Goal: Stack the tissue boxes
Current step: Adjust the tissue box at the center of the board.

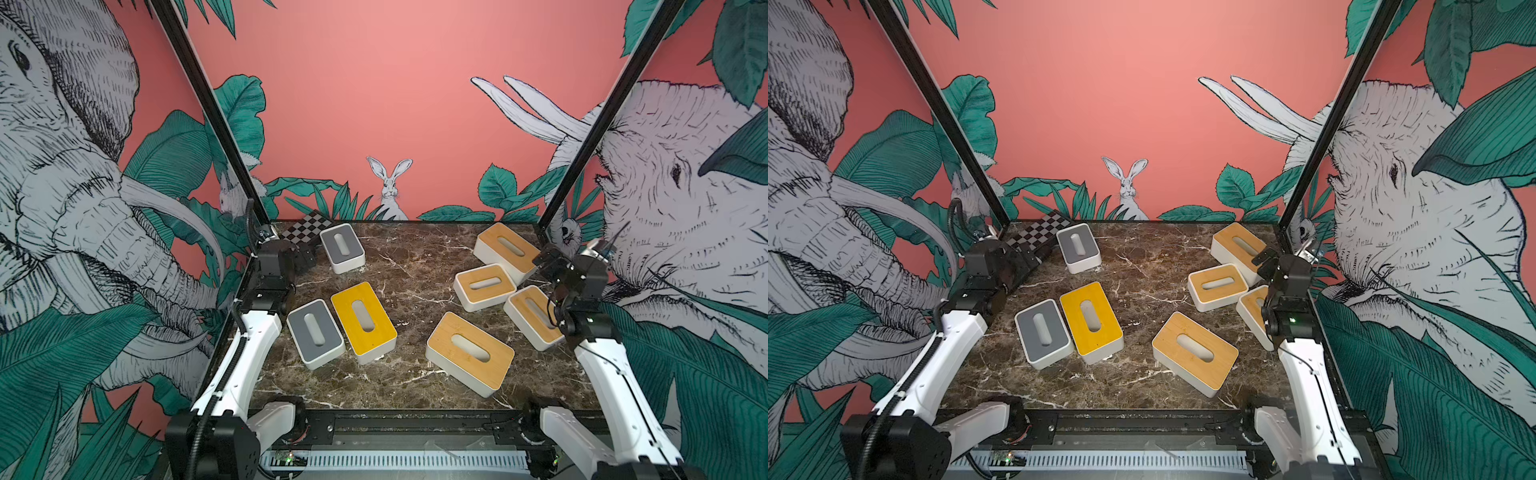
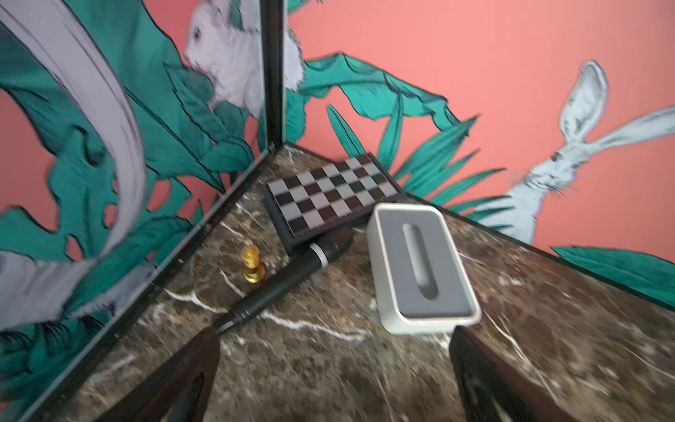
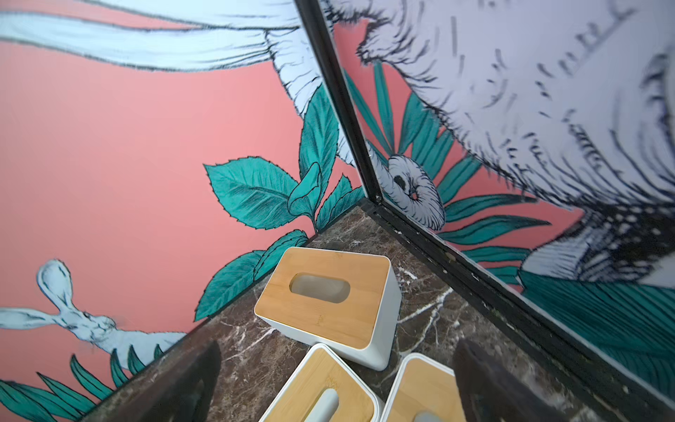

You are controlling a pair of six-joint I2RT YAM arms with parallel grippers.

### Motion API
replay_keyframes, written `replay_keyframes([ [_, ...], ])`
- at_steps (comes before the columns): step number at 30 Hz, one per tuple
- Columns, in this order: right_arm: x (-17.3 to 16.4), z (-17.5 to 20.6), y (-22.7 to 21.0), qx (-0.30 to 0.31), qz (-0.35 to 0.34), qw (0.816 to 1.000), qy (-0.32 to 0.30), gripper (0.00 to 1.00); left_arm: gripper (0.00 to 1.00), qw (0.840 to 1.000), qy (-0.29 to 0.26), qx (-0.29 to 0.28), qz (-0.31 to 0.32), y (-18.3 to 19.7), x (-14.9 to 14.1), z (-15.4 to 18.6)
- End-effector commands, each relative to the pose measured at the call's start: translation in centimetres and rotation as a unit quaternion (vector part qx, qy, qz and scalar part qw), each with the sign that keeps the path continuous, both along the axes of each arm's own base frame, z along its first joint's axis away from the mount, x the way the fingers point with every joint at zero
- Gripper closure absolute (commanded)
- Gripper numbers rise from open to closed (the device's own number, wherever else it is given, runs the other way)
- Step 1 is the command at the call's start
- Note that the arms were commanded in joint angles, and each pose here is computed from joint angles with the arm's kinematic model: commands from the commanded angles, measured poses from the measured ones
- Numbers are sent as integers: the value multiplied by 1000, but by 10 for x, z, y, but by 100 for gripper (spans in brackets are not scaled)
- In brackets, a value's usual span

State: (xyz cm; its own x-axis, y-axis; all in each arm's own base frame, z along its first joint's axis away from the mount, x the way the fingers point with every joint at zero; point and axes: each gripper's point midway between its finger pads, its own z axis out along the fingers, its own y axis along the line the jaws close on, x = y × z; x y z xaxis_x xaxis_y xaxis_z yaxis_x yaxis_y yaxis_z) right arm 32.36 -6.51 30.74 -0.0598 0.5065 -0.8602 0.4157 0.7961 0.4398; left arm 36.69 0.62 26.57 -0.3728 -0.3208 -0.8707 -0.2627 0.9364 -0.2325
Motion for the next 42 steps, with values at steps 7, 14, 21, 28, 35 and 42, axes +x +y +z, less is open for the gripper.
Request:
replay_keyframes([
  [7,-24,-62,72,132,161,962,178,1,1,958,197,-152,-141,-81,-70,-47],
  [14,-24,-57,136,85,281,934,203,1,4,941,279,-158,-109,-118,-99,-85],
  [21,-20,-63,209,48,380,897,220,1,1,944,276,-177,-27,-113,-83,-111],
  [28,-21,-68,258,36,441,869,221,1,1,940,258,-222,28,-117,-59,-122],
  [35,-21,-68,269,37,453,865,213,1,1,935,251,-248,34,-130,-36,-131],
  [42,-22,-70,264,23,451,866,217,1,1,933,250,-258,18,-146,-14,-131],
])
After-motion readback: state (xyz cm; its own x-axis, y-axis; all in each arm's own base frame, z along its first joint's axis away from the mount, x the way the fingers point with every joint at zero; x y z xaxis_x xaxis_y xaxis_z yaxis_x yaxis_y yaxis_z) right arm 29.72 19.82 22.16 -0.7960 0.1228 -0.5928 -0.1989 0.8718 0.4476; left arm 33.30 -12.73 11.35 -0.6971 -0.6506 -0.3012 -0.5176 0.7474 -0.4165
